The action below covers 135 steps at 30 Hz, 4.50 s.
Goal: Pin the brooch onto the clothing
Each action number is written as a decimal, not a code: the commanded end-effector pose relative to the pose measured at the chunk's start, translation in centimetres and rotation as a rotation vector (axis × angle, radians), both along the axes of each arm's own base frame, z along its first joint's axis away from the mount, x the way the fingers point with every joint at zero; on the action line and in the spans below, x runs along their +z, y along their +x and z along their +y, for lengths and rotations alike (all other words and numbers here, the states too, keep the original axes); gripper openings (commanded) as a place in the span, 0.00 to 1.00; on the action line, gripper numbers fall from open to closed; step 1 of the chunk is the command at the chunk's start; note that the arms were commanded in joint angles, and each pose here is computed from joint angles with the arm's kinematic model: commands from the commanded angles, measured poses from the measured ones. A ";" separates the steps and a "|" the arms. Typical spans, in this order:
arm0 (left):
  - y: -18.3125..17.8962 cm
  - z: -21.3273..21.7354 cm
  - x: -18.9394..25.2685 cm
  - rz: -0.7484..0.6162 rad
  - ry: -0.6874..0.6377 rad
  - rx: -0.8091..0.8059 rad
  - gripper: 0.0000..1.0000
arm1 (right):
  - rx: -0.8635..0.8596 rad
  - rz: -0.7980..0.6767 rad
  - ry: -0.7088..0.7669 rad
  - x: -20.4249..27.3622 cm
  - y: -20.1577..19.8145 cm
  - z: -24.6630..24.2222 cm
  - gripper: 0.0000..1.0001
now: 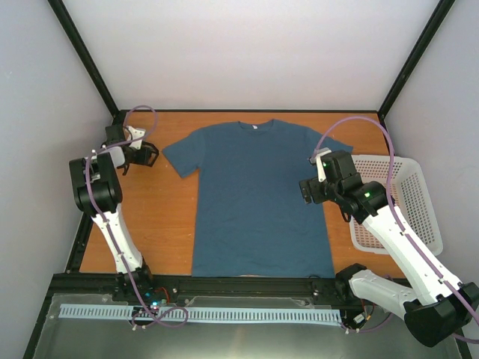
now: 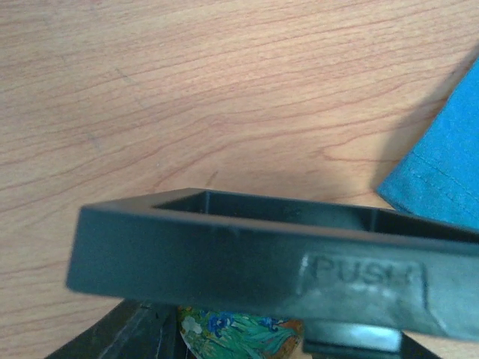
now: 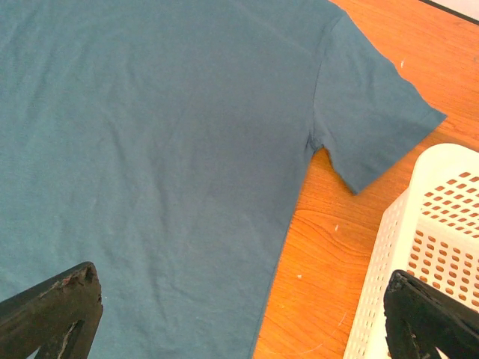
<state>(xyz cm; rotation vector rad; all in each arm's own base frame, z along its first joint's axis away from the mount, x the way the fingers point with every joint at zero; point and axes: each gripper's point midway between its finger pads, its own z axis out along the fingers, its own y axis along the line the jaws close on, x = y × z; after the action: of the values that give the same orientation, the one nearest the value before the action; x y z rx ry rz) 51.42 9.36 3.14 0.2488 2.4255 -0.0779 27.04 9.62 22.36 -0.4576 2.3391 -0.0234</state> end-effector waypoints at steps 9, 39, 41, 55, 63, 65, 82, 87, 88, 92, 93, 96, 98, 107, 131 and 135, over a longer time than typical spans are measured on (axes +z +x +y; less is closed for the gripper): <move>-0.6 0.6 2.0 -0.013 0.043 0.052 0.39 | -0.006 -0.037 0.013 0.8 0.1 0.0 1.00; -14.2 -24.5 16.0 0.185 -0.901 -0.159 0.45 | 0.424 0.060 0.313 -0.8 -0.7 9.5 1.00; -14.7 -27.9 16.3 0.268 -0.948 -0.274 0.44 | 0.523 0.078 0.370 -0.8 -0.8 11.4 1.00; -20.0 -37.2 13.3 0.601 -0.964 -0.717 0.41 | 1.225 -0.386 0.125 -4.5 -1.4 17.4 1.00; -22.4 -37.6 13.0 0.648 -0.935 -0.763 0.43 | 1.383 -0.444 0.042 -6.2 0.6 19.5 0.85; -22.9 -37.8 12.8 0.657 -0.921 -0.765 0.44 | 1.423 -0.465 0.010 -6.3 1.1 19.9 0.75; -24.3 -38.7 12.9 0.665 -0.872 -0.801 0.43 | 1.585 -0.514 -0.015 -7.9 0.2 21.4 0.24; -24.4 -38.9 13.3 0.650 -0.870 -0.810 0.43 | 1.598 -0.513 -0.013 -8.0 0.2 21.6 0.18; -24.4 -38.9 13.3 0.652 -0.870 -0.808 0.43 | 1.602 -0.516 -0.009 -7.9 0.1 21.6 0.16; -24.5 -39.0 13.3 0.652 -0.869 -0.808 0.43 | 1.620 -0.527 0.028 -7.4 -0.5 21.9 0.14; -24.6 -39.1 13.4 0.650 -0.867 -0.810 0.43 | 1.620 -0.528 0.037 -7.3 -0.6 22.0 0.12; -24.5 -39.0 13.6 0.632 -0.851 -0.809 0.46 | 1.592 -0.517 0.064 -6.9 -0.6 22.0 0.03; -24.0 -38.7 14.0 0.584 -0.807 -0.796 0.55 | 1.538 -0.506 0.087 -6.2 -0.5 21.8 0.03; -20.2 -36.0 19.6 0.179 -0.769 -0.690 0.74 | 1.117 -0.208 0.431 -2.2 -2.6 17.5 0.03; -24.2 -41.9 21.1 0.246 -0.732 -1.133 0.37 | 0.969 0.448 0.839 -0.3 -2.3 16.4 0.03; -24.8 -41.9 20.8 0.276 -0.765 -1.147 0.31 | 0.955 0.441 0.828 -0.4 -2.0 16.5 0.03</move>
<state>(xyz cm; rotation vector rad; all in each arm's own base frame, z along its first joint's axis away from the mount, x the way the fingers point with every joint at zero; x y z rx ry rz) 28.11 -32.34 22.73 1.1936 2.0471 -1.4695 25.03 25.71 21.19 -1.1334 2.0552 1.5190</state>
